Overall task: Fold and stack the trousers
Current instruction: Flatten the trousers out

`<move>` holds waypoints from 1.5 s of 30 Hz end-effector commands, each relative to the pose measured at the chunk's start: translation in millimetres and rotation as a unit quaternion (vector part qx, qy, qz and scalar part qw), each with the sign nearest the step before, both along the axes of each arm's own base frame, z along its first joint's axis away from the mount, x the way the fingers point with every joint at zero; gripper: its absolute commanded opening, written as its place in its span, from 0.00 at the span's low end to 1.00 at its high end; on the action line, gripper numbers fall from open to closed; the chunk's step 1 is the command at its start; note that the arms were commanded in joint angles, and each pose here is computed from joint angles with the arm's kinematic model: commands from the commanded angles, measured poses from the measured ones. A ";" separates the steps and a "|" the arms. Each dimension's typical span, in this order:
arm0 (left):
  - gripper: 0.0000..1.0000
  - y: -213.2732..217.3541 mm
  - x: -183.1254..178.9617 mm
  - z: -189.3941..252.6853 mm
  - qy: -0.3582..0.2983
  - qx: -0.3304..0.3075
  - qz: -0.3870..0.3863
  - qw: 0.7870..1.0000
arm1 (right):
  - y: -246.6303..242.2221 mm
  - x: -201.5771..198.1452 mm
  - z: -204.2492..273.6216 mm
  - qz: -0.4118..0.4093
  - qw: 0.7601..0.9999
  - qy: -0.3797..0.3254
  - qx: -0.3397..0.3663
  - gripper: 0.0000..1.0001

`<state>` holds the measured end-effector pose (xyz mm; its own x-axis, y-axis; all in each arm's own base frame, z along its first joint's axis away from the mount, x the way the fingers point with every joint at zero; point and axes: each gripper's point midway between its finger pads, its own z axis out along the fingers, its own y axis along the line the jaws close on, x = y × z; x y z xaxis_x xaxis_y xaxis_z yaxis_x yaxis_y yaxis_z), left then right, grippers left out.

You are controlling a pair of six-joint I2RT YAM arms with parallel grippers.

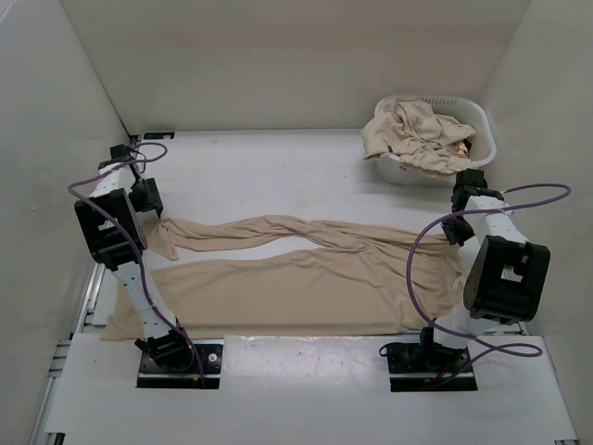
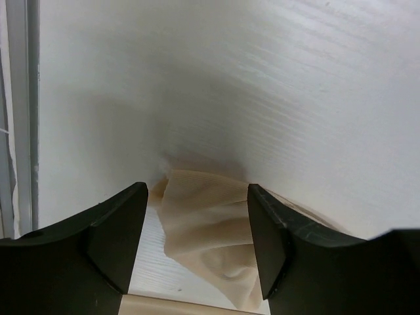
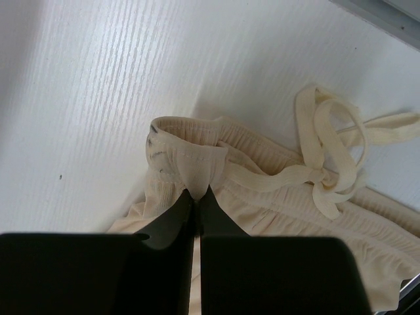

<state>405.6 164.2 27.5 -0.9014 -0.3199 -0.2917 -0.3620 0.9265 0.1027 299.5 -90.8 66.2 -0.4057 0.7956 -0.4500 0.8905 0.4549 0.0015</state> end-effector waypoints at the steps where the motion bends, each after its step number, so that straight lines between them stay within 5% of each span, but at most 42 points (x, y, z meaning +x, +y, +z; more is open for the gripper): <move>1: 0.73 0.5 14.3 15.8 -0.037 -0.031 -0.001 0.999 | -8.6 -8.2 11.7 0.002 1.000 0.005 -0.025 0.00; 7: 0.77 -3.8 -20.0 -46.1 0.074 -0.049 0.008 0.996 | -13.2 -7.0 12.4 0.004 0.999 0.014 -0.036 0.00; 11: 0.14 -14.0 -40.7 -58.9 0.122 -0.073 0.008 0.990 | -13.9 -3.5 16.0 0.003 0.999 0.008 -0.038 0.00; 16: 0.14 -5.6 -9.0 -8.9 0.048 -0.056 0.004 0.997 | -16.2 8.2 28.3 0.003 0.999 -0.007 -0.040 0.00; 21: 0.14 6.1 44.3 146.0 -0.171 0.017 -0.013 0.985 | -21.9 4.4 33.2 -0.007 0.999 -0.006 -0.041 0.00; 24: 0.14 -0.6 33.4 195.3 -0.220 0.045 -0.017 0.974 | -27.8 -0.7 36.8 -0.018 0.999 -0.012 -0.042 0.00; 27: 0.14 -10.1 6.8 195.6 -0.214 0.043 -0.016 0.976 | -26.0 -7.8 33.3 -0.020 0.999 -0.014 -0.033 0.00; 34: 0.14 -39.2 -104.7 71.1 -0.048 0.010 -0.001 0.999 | -21.1 -10.6 28.0 -0.018 1.000 -0.016 -0.014 0.00; 40: 0.14 -9.1 -165.4 32.1 0.018 0.012 0.077 0.997 | -19.6 -10.1 27.7 -0.017 1.000 -0.017 -0.010 0.00; 43: 0.50 -2.0 -177.9 29.1 0.033 0.016 0.095 0.995 | -22.2 -14.0 24.5 -0.018 1.000 -0.006 -0.009 0.00; 45: 0.62 -0.7 -168.8 43.9 0.021 0.011 0.092 0.995 | -22.2 -14.0 24.5 -0.018 1.000 -0.006 -0.009 0.00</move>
<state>215.7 150.4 38.2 -0.8594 -0.4920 -0.1388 -0.5086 0.8503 0.1351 289.7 -109.3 86.6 -0.3673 0.8085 -0.4597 0.9075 0.4199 0.0134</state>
